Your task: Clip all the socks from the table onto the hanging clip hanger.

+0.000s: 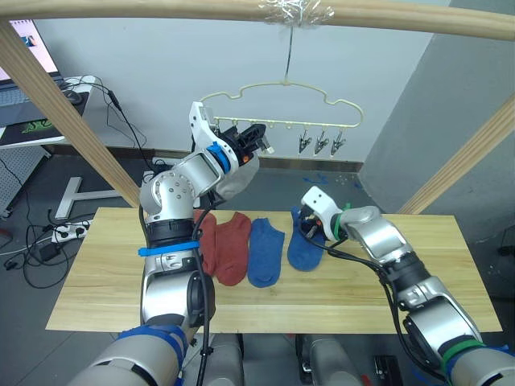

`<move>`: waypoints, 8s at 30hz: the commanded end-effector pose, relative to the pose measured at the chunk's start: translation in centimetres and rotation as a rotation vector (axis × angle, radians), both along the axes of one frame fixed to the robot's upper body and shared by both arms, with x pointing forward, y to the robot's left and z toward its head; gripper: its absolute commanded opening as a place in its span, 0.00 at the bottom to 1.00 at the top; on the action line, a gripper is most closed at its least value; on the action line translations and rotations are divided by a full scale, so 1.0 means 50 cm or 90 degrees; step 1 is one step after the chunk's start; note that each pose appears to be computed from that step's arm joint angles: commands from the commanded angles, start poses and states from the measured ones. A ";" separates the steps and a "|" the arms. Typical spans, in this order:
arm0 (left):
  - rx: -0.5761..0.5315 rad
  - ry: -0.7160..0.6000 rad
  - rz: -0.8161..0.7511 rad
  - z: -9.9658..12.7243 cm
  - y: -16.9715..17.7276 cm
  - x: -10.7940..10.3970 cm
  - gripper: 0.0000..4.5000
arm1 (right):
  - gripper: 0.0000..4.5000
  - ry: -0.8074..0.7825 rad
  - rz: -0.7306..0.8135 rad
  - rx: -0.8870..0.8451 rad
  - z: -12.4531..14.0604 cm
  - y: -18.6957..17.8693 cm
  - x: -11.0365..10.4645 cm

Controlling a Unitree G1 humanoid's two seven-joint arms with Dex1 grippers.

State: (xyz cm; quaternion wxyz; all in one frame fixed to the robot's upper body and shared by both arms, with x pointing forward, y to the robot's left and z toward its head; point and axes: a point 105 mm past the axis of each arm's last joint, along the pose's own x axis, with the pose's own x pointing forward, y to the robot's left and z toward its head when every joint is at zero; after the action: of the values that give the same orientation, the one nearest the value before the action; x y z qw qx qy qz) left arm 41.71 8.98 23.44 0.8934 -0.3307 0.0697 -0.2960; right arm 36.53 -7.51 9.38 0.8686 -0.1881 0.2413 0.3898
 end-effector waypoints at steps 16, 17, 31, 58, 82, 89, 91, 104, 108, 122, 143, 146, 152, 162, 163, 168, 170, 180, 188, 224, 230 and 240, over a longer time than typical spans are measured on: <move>-0.014 -0.020 -0.006 0.033 -0.004 -0.002 0.00 | 0.01 -0.101 -0.011 0.051 0.165 0.082 0.023; -0.012 -0.021 -0.005 0.033 -0.004 -0.002 0.00 | 0.01 -0.103 -0.009 0.052 0.168 0.085 0.027; -0.008 -0.025 0.004 0.027 -0.005 -0.002 0.00 | 0.01 -0.134 0.016 0.052 0.205 0.106 0.049; 0.005 -0.034 -0.012 0.018 -0.023 -0.007 0.00 | 0.01 -0.172 0.051 0.070 0.262 0.140 0.055; 0.093 -0.110 -0.104 0.033 -0.006 -0.089 0.49 | 0.66 -0.109 0.058 0.079 0.206 0.138 0.030; 0.275 -0.143 -0.146 -0.022 0.025 -0.134 0.49 | 0.97 -0.085 0.026 0.082 0.171 0.112 0.018; 0.296 -0.151 -0.147 -0.032 0.026 -0.137 0.49 | 0.97 -0.079 0.012 0.086 0.163 0.103 0.014; 0.385 -0.365 -0.193 0.026 0.073 -0.174 0.49 | 0.97 -0.152 -0.189 0.171 0.175 0.036 -0.007; 0.422 -0.401 -0.223 0.039 0.082 -0.179 0.49 | 0.97 -0.189 -0.258 0.215 0.194 0.037 -0.021; 0.427 -0.448 -0.353 0.085 0.062 -0.182 0.49 | 0.77 -0.269 -0.404 0.291 0.243 0.023 -0.005; 0.415 -0.446 -0.365 0.091 0.048 -0.184 0.49 | 0.57 -0.260 -0.462 0.301 0.245 -0.012 0.035; 0.417 -0.444 -0.363 0.091 0.050 -0.185 0.49 | 0.57 -0.261 -0.461 0.303 0.247 -0.016 0.049; 0.418 -0.437 -0.353 0.092 0.054 -0.186 0.49 | 0.57 -0.273 -0.454 0.303 0.259 -0.021 0.078; 0.419 -0.428 -0.334 0.086 0.060 -0.188 0.49 | 0.57 -0.280 -0.424 0.318 0.287 -0.002 0.107; 0.419 -0.427 -0.332 0.085 0.060 -0.188 0.49 | 0.57 -0.279 -0.420 0.319 0.288 0.002 0.108; 0.422 -0.425 -0.326 0.083 0.061 -0.189 0.49 | 0.57 -0.275 -0.411 0.325 0.293 0.011 0.110; 0.423 -0.425 -0.324 0.083 0.061 -0.189 0.49 | 0.57 -0.275 -0.411 0.326 0.295 0.011 0.111; 0.428 -0.429 -0.319 0.085 0.060 -0.186 0.49 | 0.57 -0.274 -0.404 0.337 0.307 0.017 0.114; 0.432 -0.430 -0.315 0.085 0.059 -0.185 0.49 | 0.38 -0.278 -0.410 0.325 0.306 0.013 0.116; 0.658 -0.140 -0.289 -0.292 0.033 -0.104 0.99 | 0.04 -0.268 -0.399 0.335 0.321 0.022 0.116; 0.699 -0.163 -0.318 -0.332 -0.011 -0.074 0.99 | 0.04 -0.270 -0.392 0.335 0.326 0.025 0.117; 0.751 -0.130 -0.368 -0.385 -0.039 -0.053 0.99 | 0.04 -0.279 -0.396 0.334 0.334 0.020 0.116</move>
State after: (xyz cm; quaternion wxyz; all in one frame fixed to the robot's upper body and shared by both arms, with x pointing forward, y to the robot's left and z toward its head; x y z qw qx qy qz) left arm 38.80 7.72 3.73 0.8167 0.2628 0.2314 -0.4586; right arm 42.76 -6.96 23.37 0.9935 0.0420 0.0333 0.1003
